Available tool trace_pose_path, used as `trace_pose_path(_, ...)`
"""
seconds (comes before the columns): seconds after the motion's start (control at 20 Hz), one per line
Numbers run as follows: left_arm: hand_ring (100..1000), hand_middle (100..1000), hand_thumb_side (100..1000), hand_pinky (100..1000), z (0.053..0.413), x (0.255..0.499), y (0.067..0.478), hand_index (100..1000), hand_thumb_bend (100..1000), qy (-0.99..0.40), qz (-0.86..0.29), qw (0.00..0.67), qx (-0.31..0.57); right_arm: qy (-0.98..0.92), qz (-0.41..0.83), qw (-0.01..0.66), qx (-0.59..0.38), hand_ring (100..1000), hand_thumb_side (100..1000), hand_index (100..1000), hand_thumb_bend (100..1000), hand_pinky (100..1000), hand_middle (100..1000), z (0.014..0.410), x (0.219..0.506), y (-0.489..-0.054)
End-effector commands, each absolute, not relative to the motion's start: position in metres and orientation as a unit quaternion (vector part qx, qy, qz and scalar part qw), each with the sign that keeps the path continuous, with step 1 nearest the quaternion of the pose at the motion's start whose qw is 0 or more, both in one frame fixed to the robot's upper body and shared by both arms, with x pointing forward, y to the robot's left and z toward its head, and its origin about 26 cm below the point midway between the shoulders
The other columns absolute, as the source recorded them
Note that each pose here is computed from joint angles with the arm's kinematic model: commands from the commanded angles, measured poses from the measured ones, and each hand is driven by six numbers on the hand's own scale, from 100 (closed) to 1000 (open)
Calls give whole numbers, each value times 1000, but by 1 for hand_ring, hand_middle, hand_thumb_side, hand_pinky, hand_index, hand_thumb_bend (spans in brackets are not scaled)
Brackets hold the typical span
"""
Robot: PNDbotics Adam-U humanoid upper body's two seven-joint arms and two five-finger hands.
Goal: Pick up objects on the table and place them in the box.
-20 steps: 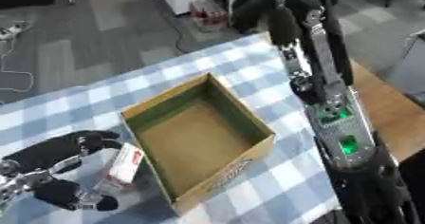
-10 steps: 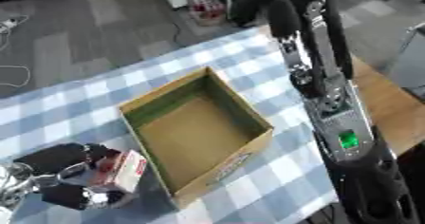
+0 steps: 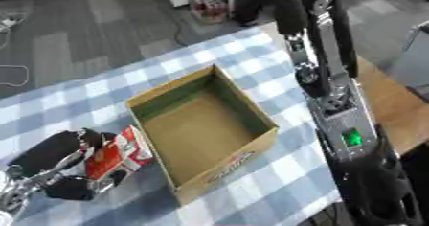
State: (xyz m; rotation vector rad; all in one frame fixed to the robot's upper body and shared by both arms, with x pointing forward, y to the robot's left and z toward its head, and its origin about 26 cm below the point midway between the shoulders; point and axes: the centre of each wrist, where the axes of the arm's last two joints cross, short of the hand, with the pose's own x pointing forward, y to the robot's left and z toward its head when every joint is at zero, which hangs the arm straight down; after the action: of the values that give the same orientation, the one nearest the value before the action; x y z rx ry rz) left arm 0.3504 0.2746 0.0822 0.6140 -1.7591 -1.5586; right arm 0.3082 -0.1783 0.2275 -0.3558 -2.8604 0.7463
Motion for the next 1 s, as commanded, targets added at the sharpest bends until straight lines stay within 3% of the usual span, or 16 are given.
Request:
trace_pose_path(0.05,100,100,789,100,116,349,284,322,149,-707,-566,332,264,-960,244,68,-119,500,1000,583,100,445,533,235,306,-178)
trace_pose_path(0.3,100,100,791,100,171,341,284,318,159,-721,-545,306,300,-959,248,69,-121,500,1000,583,100,446,533,234,306,-179)
trace_pose_path(0.55,100,100,797,100,205,353,257,315,176,-745,-562,226,280,-958,255,65,-112,502,1000,584,100,447,534,234,306,-176)
trace_pose_path(1.0,100,100,810,100,171,409,230,328,190,-773,-588,139,193,-961,257,49,-89,506,1000,586,100,452,537,239,305,-165)
